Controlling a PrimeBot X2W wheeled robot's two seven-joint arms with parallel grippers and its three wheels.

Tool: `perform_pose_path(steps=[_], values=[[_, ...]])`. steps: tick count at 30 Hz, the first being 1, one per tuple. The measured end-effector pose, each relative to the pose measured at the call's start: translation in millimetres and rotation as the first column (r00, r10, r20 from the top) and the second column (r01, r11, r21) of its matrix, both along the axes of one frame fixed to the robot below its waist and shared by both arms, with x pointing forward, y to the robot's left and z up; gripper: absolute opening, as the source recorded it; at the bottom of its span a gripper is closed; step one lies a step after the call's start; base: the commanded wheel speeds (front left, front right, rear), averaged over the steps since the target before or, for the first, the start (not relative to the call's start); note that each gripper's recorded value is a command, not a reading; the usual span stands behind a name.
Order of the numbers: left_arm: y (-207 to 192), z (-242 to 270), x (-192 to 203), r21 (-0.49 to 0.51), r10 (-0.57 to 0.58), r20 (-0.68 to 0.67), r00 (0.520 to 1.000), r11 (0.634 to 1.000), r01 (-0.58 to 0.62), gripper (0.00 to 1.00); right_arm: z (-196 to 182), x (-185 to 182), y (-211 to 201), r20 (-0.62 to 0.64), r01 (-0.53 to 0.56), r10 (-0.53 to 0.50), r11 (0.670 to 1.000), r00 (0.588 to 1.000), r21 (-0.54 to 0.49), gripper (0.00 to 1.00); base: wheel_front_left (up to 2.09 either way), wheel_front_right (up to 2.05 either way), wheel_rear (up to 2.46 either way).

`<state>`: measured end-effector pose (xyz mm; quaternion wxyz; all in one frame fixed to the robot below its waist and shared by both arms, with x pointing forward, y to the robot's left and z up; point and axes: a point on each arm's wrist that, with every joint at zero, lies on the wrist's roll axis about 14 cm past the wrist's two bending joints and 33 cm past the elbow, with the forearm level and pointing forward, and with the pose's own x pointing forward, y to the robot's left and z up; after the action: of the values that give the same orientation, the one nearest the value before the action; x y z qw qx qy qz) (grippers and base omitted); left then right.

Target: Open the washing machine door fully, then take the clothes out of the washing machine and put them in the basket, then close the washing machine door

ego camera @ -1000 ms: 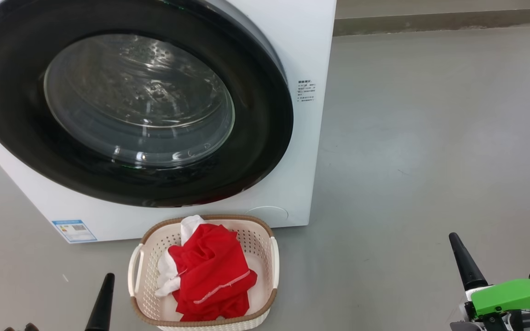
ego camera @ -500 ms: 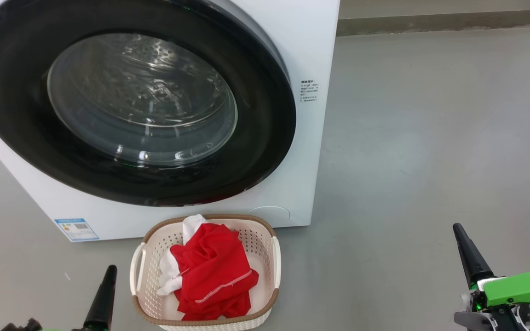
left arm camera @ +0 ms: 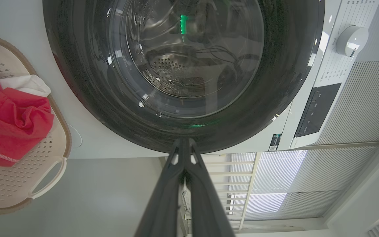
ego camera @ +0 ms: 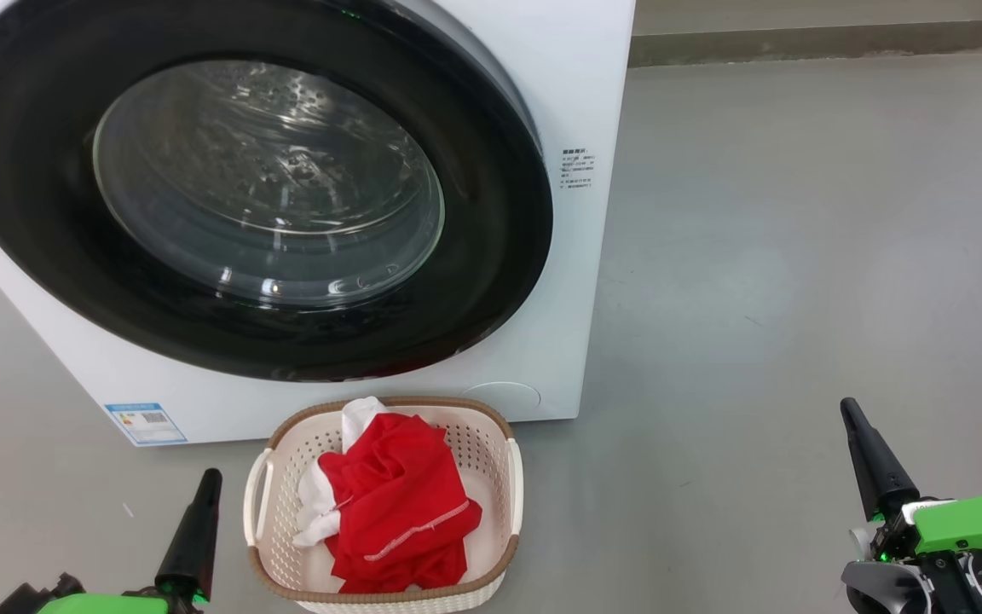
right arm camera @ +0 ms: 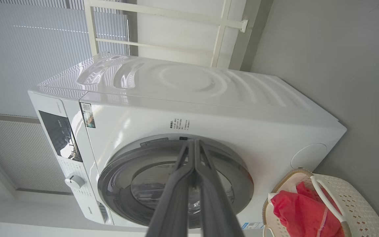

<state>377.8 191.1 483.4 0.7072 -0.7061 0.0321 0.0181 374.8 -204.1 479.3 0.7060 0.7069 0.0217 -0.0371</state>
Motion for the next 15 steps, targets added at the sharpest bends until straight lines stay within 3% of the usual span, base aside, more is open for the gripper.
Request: perform_pose_path(steps=[15], values=[[-0.3,-0.1,0.0,-0.002,0.0,0.0,1.0,1.0,0.0,0.0,2.3,1.3,-0.5,0.007,0.004,-0.004,1.0,1.0,0.013,0.0,0.0,0.0,0.0]])
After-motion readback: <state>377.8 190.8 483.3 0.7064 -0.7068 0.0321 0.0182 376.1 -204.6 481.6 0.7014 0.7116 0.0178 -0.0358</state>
